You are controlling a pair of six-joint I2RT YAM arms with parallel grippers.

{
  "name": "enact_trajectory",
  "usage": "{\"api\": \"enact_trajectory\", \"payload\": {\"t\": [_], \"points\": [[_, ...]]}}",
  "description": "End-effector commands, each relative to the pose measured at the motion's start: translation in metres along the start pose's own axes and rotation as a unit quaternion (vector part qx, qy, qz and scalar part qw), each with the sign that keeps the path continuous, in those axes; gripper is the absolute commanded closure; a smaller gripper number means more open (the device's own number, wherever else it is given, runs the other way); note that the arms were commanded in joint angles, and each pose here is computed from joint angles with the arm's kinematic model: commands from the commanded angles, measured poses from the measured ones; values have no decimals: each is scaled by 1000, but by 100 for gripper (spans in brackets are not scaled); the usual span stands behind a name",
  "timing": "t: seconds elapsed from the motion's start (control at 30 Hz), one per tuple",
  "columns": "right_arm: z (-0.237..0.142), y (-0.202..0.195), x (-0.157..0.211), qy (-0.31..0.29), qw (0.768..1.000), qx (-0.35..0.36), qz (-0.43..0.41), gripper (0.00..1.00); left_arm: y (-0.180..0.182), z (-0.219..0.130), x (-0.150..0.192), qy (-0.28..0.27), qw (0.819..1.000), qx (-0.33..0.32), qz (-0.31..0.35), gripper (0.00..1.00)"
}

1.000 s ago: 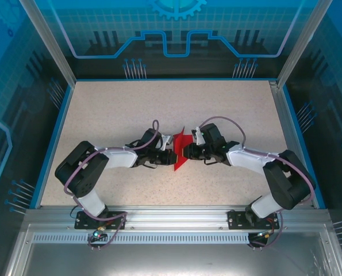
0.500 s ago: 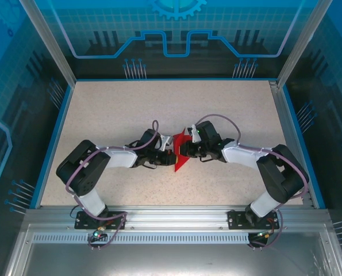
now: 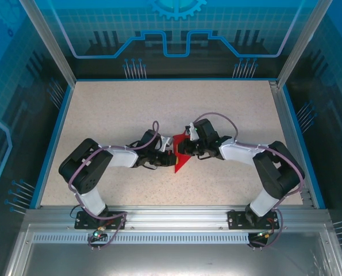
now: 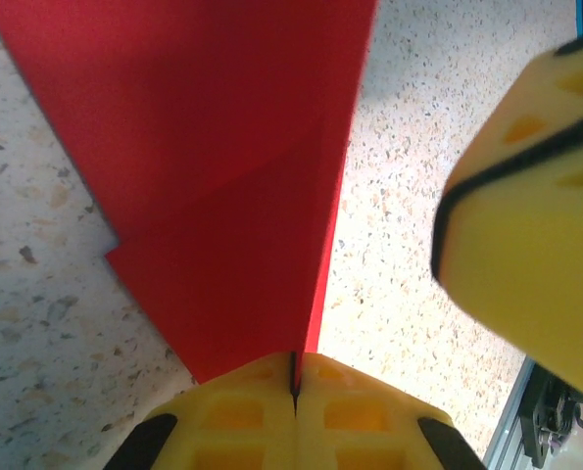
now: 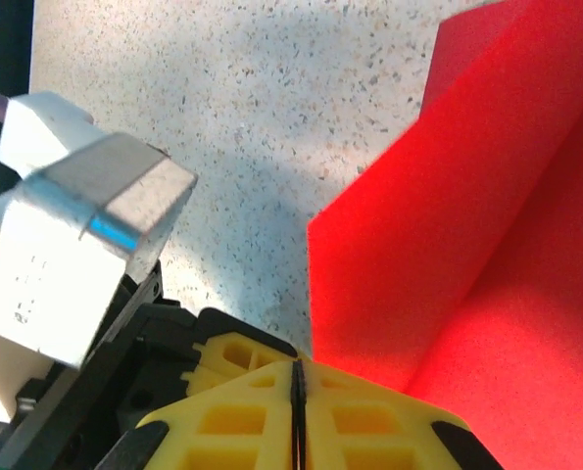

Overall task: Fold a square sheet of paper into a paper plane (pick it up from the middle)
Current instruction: Fourth fold the wing at the center of the table.

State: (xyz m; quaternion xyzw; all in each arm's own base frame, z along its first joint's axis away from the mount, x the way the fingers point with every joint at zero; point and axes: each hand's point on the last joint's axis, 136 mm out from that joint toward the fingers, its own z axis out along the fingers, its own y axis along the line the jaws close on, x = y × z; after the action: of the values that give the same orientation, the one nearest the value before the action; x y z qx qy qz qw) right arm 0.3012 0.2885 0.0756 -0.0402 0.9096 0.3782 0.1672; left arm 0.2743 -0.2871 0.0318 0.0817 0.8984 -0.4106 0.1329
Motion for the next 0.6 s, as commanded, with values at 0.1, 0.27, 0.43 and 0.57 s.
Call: {"api": "enact_trajectory", "payload": {"t": [0.1, 0.27, 0.43, 0.57], "points": [[11, 4, -4, 8, 1000, -19, 17, 90, 9, 0, 14, 26, 999, 7, -25, 96], [15, 2, -15, 0, 999, -14, 29, 90, 11, 0, 16, 33, 999, 13, -38, 95], [18, -5, -13, 2, 999, -8, 39, 89, 15, 2, 20, 47, 997, 16, -59, 95], [21, -13, -13, 7, 999, -2, 45, 89, 18, 2, 21, 46, 996, 16, -72, 95]]}}
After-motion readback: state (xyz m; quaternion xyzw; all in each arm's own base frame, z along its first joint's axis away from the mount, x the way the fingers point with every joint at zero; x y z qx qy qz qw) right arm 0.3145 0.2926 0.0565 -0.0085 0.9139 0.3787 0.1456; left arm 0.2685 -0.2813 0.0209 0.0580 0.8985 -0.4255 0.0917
